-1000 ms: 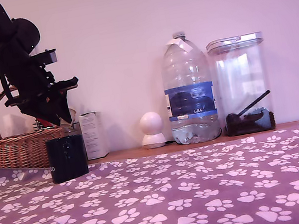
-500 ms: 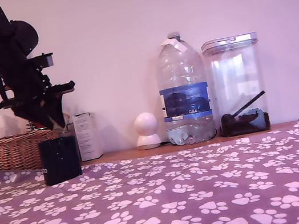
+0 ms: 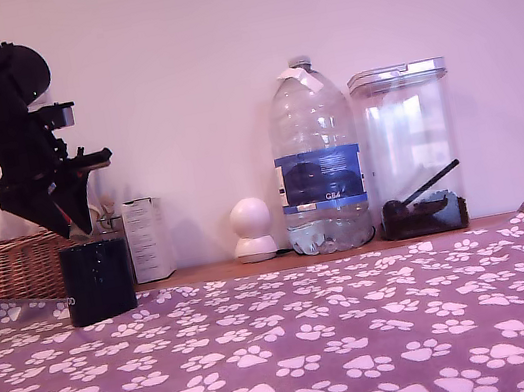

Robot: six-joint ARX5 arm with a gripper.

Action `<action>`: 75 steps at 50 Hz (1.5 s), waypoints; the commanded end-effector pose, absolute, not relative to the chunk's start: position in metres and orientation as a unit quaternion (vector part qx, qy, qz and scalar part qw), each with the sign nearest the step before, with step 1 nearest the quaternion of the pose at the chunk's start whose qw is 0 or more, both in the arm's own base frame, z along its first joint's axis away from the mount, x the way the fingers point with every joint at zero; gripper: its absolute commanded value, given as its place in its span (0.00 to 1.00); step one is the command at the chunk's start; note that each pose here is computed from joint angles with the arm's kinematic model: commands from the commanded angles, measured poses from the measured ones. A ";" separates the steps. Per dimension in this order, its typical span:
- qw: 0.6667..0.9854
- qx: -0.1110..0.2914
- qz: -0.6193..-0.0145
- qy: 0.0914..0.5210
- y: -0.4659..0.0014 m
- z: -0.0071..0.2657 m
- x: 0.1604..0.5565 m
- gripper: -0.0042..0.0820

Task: Pick up the coffee capsules from the table one by one and drop them inside the nearest coffee cup

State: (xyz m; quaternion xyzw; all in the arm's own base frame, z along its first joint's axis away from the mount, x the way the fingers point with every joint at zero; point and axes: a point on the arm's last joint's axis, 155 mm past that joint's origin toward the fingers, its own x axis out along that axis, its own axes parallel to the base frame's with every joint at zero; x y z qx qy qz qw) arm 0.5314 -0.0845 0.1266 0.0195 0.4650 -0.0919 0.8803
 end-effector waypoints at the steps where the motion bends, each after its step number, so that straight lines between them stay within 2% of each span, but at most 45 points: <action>1: 0.887 0.018 -0.090 0.452 -0.084 0.139 0.538 0.26; 15: 0.878 0.016 -0.081 0.472 -0.076 0.132 0.538 0.26; 37: 0.849 0.012 -0.073 0.523 -0.068 0.114 0.515 0.26; 69: 0.856 0.012 -0.073 0.511 -0.069 0.117 0.521 0.26; 72: 0.856 0.012 -0.074 0.511 -0.069 0.117 0.521 0.30; 75: 0.855 0.012 -0.074 0.513 -0.069 0.117 0.521 0.43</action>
